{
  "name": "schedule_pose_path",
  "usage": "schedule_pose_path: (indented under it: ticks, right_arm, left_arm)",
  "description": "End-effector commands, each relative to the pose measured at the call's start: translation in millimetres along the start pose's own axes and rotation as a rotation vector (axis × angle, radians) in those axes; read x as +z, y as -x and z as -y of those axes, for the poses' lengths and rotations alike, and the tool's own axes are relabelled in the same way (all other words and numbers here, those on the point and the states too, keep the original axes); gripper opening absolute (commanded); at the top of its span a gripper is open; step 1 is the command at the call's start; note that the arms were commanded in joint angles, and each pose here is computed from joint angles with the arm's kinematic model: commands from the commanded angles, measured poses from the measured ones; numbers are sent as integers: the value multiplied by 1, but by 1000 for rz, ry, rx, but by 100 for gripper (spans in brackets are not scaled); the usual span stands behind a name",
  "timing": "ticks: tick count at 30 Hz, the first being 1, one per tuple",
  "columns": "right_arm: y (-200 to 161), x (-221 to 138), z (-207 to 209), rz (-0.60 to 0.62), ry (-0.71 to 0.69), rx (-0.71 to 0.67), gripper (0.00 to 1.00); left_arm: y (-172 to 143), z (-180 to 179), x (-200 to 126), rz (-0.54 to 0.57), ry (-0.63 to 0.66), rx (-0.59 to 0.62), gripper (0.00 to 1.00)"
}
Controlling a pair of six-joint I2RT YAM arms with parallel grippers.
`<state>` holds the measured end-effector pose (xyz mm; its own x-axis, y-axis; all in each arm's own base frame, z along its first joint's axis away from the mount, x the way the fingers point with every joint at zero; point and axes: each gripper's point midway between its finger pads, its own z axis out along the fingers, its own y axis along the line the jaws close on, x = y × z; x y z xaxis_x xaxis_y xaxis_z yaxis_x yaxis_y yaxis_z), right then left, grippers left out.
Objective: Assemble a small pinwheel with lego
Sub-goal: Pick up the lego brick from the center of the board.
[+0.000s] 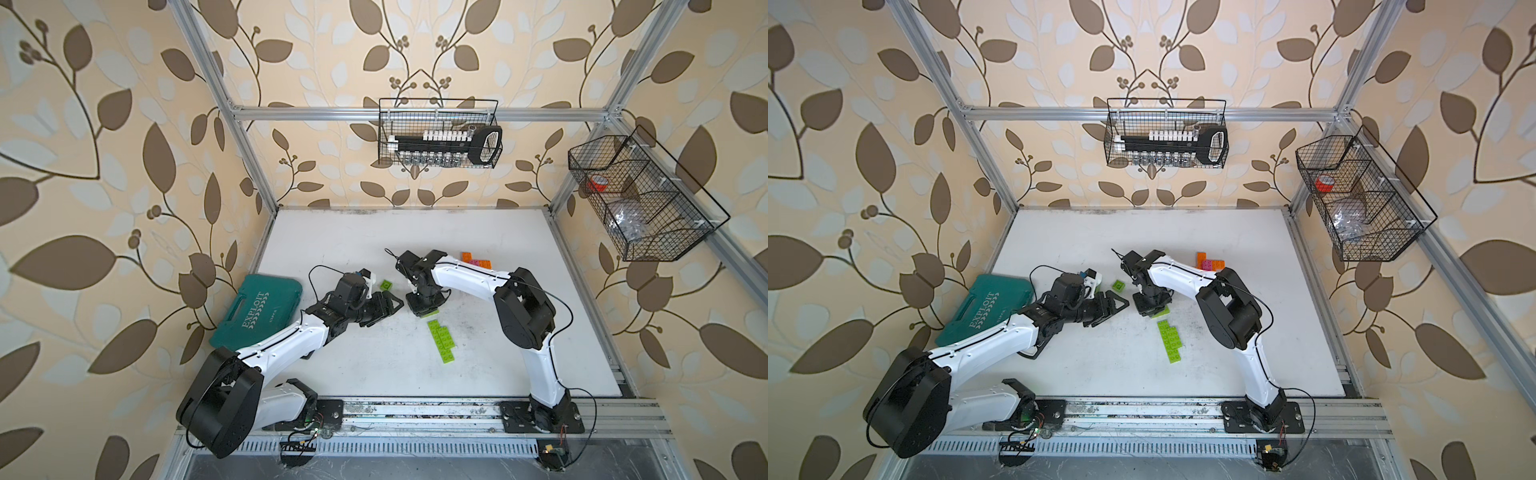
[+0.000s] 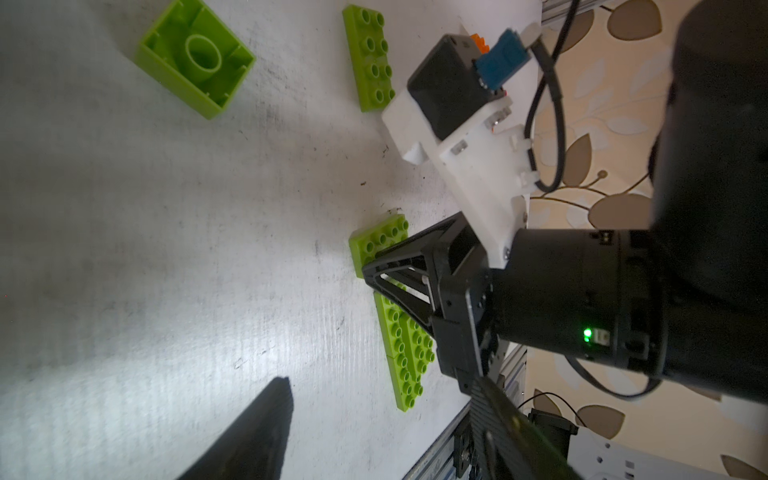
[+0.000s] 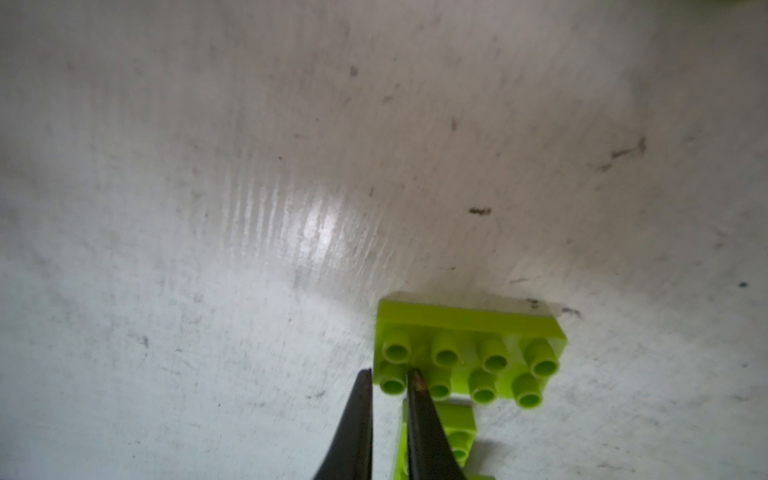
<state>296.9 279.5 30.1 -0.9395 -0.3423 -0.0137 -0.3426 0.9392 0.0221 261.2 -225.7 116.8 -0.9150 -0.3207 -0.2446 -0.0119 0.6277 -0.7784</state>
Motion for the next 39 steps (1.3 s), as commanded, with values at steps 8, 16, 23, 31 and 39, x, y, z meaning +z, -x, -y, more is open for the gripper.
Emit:
schedule_pose_path:
  ticks: [8,16,23,31,39]
  right_arm:
    - [1,-5,2,5,-22,11,14]
    - [-4,6,4,-29,-37,15,13]
    - [-8,13,6,-52,-52,22,11]
    - [-12,18,12,-64,-114,63,13]
    - [-14,26,12,-79,-109,143,13]
  left_arm:
    - [7,14,-6,17,-35,37,70]
    - [6,11,-7,19,-27,39,70]
    - [6,11,-7,18,-25,39,69]
    - [5,9,-7,17,-22,39,69]
    - [4,9,-9,20,-22,43,69]
